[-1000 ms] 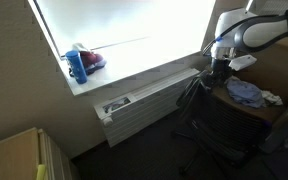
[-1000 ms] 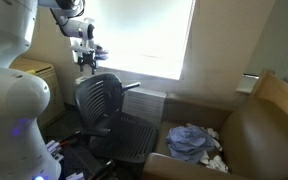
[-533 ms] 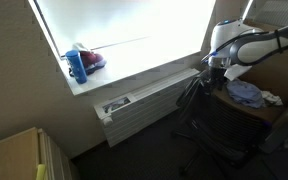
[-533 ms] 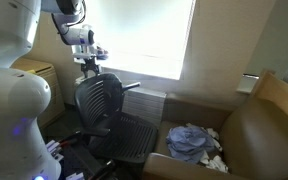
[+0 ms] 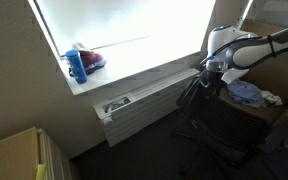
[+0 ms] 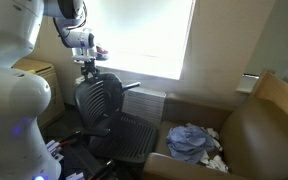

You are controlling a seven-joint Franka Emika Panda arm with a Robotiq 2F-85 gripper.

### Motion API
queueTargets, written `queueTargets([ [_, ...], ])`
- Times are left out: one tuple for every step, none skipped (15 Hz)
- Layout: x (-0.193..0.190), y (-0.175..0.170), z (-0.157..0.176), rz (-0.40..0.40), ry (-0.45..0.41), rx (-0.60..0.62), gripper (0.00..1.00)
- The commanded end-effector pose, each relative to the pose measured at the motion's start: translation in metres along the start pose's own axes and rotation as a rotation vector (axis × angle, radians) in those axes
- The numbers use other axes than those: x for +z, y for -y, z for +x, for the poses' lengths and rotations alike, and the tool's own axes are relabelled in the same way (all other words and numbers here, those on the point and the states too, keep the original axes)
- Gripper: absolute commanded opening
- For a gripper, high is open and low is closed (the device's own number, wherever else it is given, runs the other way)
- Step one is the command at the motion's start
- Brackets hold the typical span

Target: Turn the black chair to the left

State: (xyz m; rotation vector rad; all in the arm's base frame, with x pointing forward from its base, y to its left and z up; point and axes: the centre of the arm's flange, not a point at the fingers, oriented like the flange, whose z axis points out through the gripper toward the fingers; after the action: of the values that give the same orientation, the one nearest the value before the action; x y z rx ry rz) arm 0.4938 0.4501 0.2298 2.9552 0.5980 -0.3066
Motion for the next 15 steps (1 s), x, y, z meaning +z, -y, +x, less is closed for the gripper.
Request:
queueTargets([
  [-0.032,0.018,-0.008,0.011,0.096,-0.176,0.45],
  [-0.036,0.026,-0.011,0.005,0.13,-0.224,0.39],
  [-0.037,0.033,-0.013,-0.001,0.165,-0.268,0.3],
  [-0.037,0.038,-0.017,-0.011,0.198,-0.312,0.23],
  [-0.037,0.043,-0.02,-0.018,0.231,-0.356,0.16],
  [-0.036,0.045,-0.022,-0.03,0.273,-0.395,0.09],
  [-0.034,0.045,-0.026,-0.038,0.314,-0.43,0.03],
  [-0.032,0.044,-0.027,-0.05,0.365,-0.461,0.0],
  [-0.032,0.045,-0.028,-0.045,0.418,-0.463,0.39],
  [-0.03,0.041,-0.043,-0.049,0.341,-0.422,0.11],
  [-0.028,0.04,-0.044,-0.054,0.374,-0.435,0.37],
  [-0.028,0.037,-0.043,-0.086,0.339,-0.398,0.42],
  [-0.029,0.034,-0.043,-0.101,0.316,-0.379,0.5],
  [-0.028,0.031,-0.042,-0.119,0.28,-0.369,0.56],
  [-0.028,0.029,-0.04,-0.139,0.247,-0.358,0.64],
])
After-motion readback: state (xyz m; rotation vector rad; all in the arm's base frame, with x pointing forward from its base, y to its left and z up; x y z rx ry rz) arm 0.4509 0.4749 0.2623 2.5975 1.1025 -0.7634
